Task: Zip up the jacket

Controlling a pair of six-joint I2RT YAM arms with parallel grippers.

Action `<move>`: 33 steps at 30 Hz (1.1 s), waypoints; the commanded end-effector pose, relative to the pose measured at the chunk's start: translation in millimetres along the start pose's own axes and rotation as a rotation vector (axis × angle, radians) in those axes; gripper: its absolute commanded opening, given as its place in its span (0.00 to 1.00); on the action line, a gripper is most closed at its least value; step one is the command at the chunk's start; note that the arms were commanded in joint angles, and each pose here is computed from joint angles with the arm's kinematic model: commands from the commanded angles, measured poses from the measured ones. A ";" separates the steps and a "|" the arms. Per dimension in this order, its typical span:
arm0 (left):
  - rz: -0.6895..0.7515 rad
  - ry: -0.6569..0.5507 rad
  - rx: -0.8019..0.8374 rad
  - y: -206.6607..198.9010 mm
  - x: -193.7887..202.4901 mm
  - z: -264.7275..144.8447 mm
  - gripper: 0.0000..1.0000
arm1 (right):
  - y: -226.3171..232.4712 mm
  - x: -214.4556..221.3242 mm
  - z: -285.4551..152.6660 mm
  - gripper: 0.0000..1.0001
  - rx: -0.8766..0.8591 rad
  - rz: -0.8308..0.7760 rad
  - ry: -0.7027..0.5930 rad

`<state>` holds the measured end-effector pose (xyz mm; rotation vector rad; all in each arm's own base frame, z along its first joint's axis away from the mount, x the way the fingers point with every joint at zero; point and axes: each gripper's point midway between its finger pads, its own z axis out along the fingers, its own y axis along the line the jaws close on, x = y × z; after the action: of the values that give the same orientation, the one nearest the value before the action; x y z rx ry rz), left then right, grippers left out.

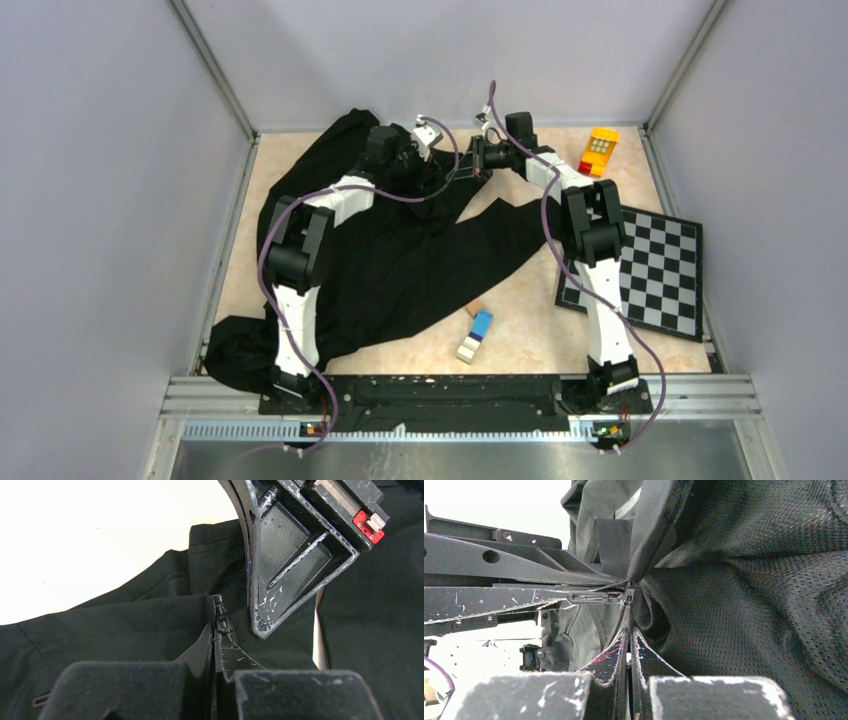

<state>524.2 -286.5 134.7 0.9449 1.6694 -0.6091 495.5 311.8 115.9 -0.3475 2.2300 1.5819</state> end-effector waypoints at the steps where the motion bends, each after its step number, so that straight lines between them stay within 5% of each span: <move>1: 0.058 -0.073 -0.019 4.1 -41.5 -8.2 0.00 | 27.2 -13.2 -4.3 0.00 -0.019 -0.077 -0.027; 33: 0.060 -0.048 0.007 -1.4 -36.4 -9.7 0.00 | 25.8 -24.3 -11.9 0.00 0.002 -0.088 -0.087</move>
<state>524.6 -284.3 132.0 0.9425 1.6855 -0.5970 500.2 310.9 111.1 -0.3142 2.2282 1.5605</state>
